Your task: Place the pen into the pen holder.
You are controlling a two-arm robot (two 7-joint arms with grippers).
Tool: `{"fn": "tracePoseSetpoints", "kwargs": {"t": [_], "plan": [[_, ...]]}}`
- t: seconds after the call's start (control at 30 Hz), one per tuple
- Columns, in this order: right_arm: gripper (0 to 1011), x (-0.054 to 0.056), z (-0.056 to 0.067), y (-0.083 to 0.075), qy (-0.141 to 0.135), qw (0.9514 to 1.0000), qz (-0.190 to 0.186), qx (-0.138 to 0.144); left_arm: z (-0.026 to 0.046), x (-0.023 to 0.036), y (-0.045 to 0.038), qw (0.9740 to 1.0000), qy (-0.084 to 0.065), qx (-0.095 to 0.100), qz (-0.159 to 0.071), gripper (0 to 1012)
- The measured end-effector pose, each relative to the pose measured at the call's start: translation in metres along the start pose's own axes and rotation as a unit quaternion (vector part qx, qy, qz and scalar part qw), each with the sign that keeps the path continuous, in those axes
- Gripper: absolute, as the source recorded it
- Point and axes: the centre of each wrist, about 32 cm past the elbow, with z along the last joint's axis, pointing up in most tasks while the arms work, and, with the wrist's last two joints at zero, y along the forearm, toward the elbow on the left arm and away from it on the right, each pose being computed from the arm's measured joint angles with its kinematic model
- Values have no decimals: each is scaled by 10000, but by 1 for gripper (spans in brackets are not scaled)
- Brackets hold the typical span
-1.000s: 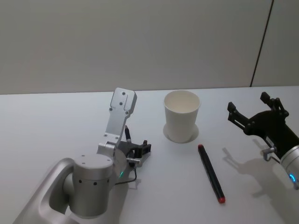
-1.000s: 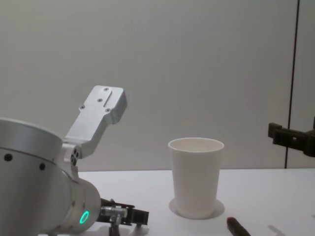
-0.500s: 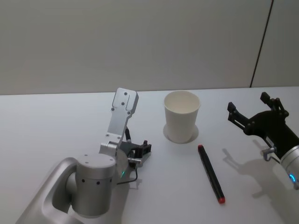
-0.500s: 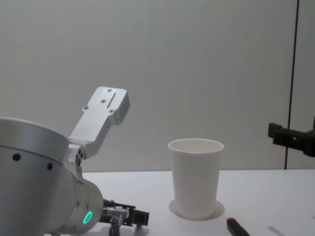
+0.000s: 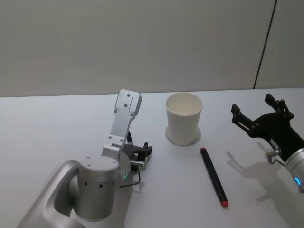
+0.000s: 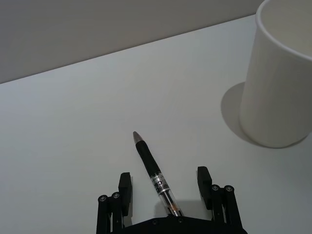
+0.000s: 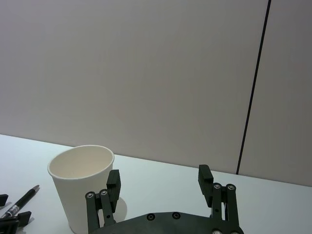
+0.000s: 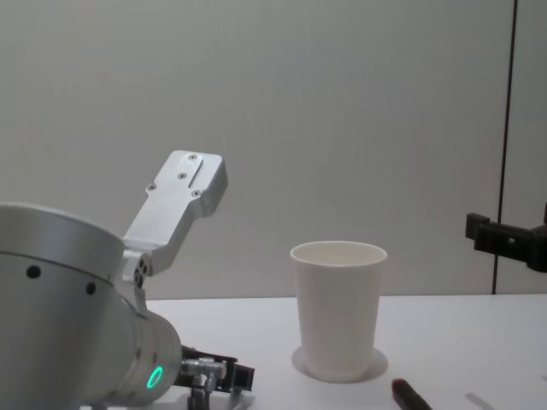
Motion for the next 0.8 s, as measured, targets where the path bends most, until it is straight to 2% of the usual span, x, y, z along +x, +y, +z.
{"fn": "tracePoseSetpoints", "kwargs": {"t": [0.5,0.8], "plan": [[1002,0,0,0,0,10000,0,0,-2,2,-2,10000,0,7,15,747],[1002,0,0,0,0,10000,0,0,4,22,9,10000,20,-18,43,693]]}}
